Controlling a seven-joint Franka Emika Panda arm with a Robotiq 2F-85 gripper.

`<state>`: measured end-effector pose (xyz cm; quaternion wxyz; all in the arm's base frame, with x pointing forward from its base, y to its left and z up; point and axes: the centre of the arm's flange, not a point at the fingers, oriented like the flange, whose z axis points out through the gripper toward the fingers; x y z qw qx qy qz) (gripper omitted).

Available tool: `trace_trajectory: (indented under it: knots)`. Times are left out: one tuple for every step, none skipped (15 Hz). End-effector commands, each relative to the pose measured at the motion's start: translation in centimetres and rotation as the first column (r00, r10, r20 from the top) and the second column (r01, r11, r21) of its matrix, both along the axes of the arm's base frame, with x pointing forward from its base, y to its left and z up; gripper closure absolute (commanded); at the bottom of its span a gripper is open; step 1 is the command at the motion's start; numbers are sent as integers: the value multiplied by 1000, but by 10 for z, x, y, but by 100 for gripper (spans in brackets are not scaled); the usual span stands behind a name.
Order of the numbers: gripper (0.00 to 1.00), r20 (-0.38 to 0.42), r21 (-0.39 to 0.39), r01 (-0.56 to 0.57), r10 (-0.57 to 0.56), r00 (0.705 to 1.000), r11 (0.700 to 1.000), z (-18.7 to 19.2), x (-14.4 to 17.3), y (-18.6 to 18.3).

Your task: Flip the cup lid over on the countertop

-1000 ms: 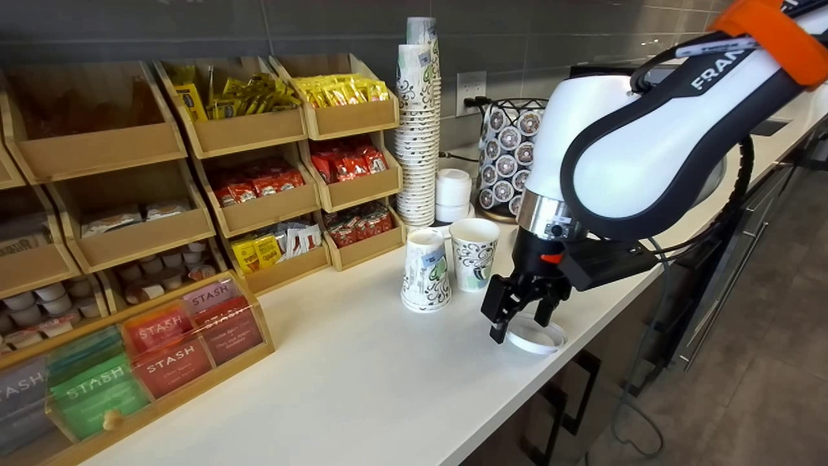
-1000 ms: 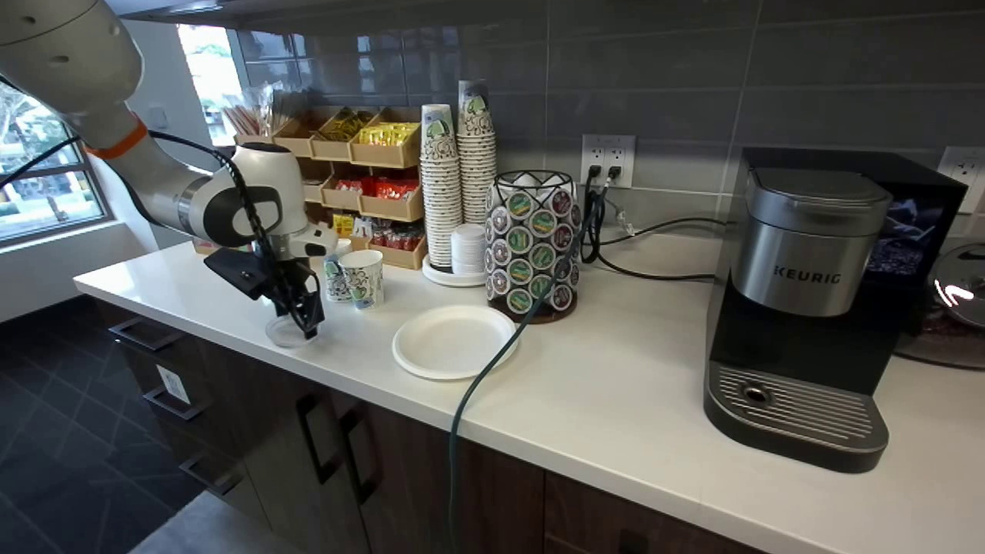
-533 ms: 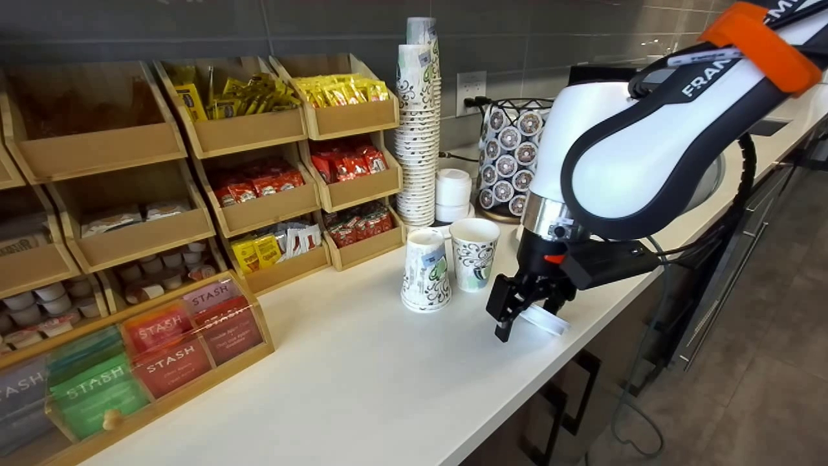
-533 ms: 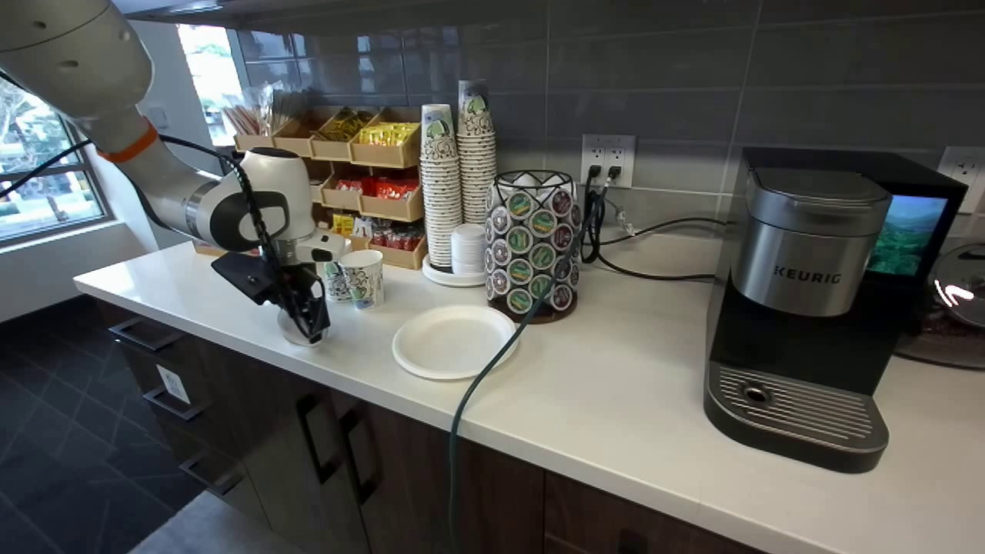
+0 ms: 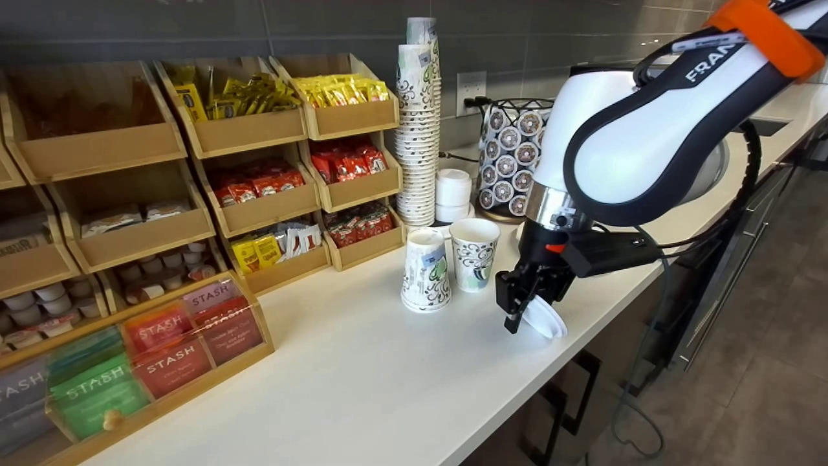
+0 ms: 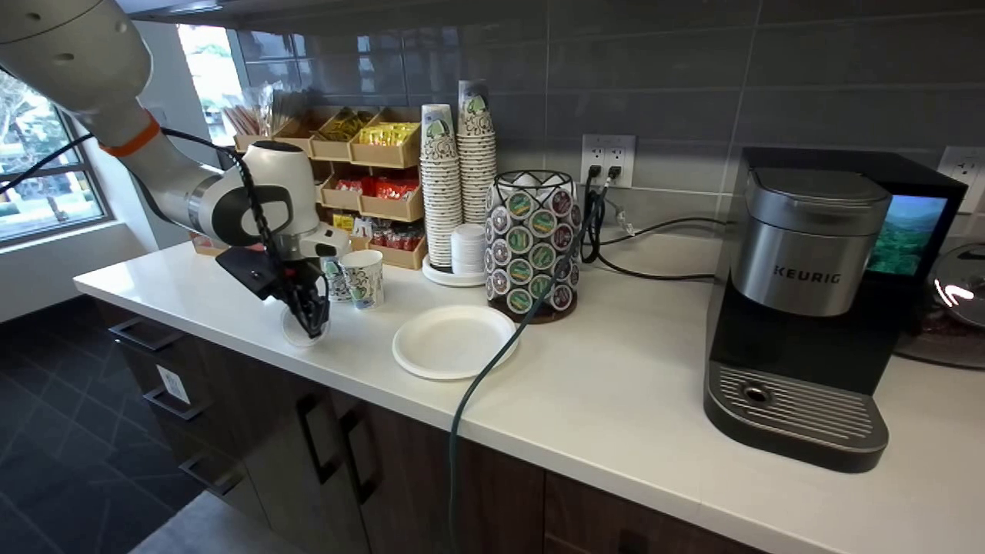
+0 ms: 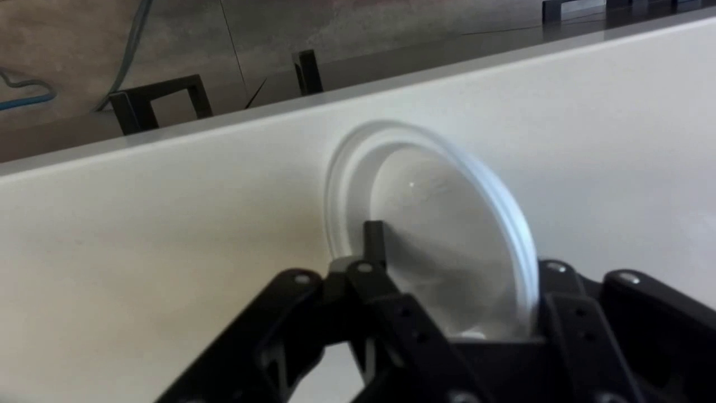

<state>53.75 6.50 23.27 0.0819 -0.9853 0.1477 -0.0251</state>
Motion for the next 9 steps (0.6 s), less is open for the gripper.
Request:
trace_trajectory:
  knots:
    - [81, 23, 8, 7, -7, 1000, 1000, 6, -10, -2]
    - [88, 28, 12, 5, -5, 1000, 1000, 9, -10, -1]
    - [92, 33, 17, 4, -4, 999, 1000, 12, -9, 0]
    - [95, 41, 22, 4, -5, 999, 1000, 16, -9, 1]
    - [95, 48, 25, 3, -4, 999, 1000, 19, -9, 2]
    - [98, 58, 33, -1, -1, 998, 999, 24, -8, 4]
    - [93, 67, 40, -5, 3, 998, 999, 28, -8, 6]
    - [92, 87, 64, -19, 13, 996, 998, 33, -7, 8]
    - [92, 102, 85, -29, 21, 995, 996, 37, -7, 11]
